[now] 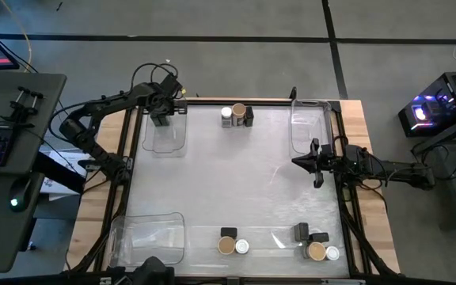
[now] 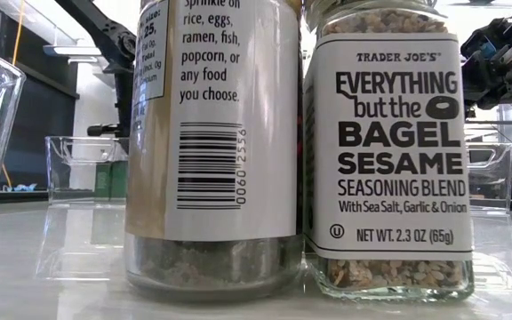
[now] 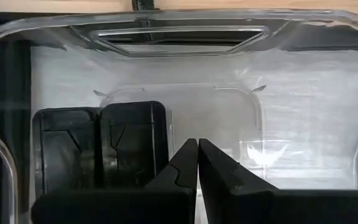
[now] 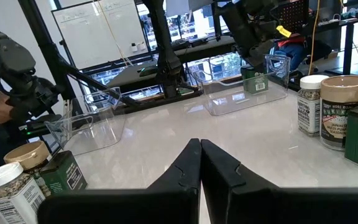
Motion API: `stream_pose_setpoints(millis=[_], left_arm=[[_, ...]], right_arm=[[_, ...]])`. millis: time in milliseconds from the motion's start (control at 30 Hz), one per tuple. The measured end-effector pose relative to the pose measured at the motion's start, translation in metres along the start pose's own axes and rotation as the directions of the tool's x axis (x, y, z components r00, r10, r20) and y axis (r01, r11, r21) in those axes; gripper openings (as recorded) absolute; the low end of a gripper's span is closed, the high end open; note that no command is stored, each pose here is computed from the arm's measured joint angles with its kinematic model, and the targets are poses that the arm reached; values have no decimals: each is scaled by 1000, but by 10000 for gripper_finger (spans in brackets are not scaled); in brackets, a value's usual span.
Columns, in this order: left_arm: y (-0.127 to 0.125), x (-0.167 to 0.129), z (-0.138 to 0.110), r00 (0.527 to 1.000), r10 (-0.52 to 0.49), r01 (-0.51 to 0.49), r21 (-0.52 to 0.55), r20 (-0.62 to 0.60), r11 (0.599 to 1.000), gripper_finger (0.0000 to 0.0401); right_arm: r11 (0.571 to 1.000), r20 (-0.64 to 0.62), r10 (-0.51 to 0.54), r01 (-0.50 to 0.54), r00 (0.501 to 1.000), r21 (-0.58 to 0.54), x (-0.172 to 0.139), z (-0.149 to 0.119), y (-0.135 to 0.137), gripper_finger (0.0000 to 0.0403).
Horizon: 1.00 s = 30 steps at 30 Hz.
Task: Sort spices by type
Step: Put the black seasoning can into the top left transparent bin
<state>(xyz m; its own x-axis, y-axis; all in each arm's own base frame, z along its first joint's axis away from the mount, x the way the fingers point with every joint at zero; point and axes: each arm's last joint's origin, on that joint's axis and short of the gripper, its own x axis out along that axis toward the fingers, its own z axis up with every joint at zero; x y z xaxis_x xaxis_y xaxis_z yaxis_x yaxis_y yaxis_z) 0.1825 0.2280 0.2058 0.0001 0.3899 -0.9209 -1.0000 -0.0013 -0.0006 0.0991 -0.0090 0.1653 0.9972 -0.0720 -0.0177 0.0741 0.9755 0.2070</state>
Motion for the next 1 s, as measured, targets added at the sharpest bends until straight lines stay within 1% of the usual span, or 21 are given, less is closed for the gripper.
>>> stream_pose_setpoints(millis=[433, 567, 667, 767, 867, 933, 1000], left_arm=[[3, 0, 0, 999, 40, -40, -4, 4, 999, 0], [3, -1, 0, 1000, 25, -25, -20, 0, 1000, 0], [1, -8, 0, 999, -6, 7, -22, 33, 1000, 0], [-2, -21, 2, 993, -70, 73, -27, 91, 997, 0], [-9, -37, 4, 968, -198, 203, -18, 154, 979, 0], [-20, -51, 1, 931, -311, 310, 33, 192, 950, 0], [-36, -66, -7, 874, -443, 421, 143, 201, 896, 0]], right_arm=[[1000, 0, 0, 0, 1000, 0, 0, 0, 0, 0], [1000, 0, 0, 0, 1000, 0, 0, 0, 0, 0], [1000, 0, 0, 0, 1000, 0, 0, 0, 0, 0], [1000, 0, 0, 0, 1000, 0, 0, 0, 0, 0], [1000, 0, 0, 0, 1000, 0, 0, 0, 0, 0], [1000, 0, 0, 0, 1000, 0, 0, 0, 0, 0], [1000, 0, 0, 0, 1000, 0, 0, 0, 0, 0]])
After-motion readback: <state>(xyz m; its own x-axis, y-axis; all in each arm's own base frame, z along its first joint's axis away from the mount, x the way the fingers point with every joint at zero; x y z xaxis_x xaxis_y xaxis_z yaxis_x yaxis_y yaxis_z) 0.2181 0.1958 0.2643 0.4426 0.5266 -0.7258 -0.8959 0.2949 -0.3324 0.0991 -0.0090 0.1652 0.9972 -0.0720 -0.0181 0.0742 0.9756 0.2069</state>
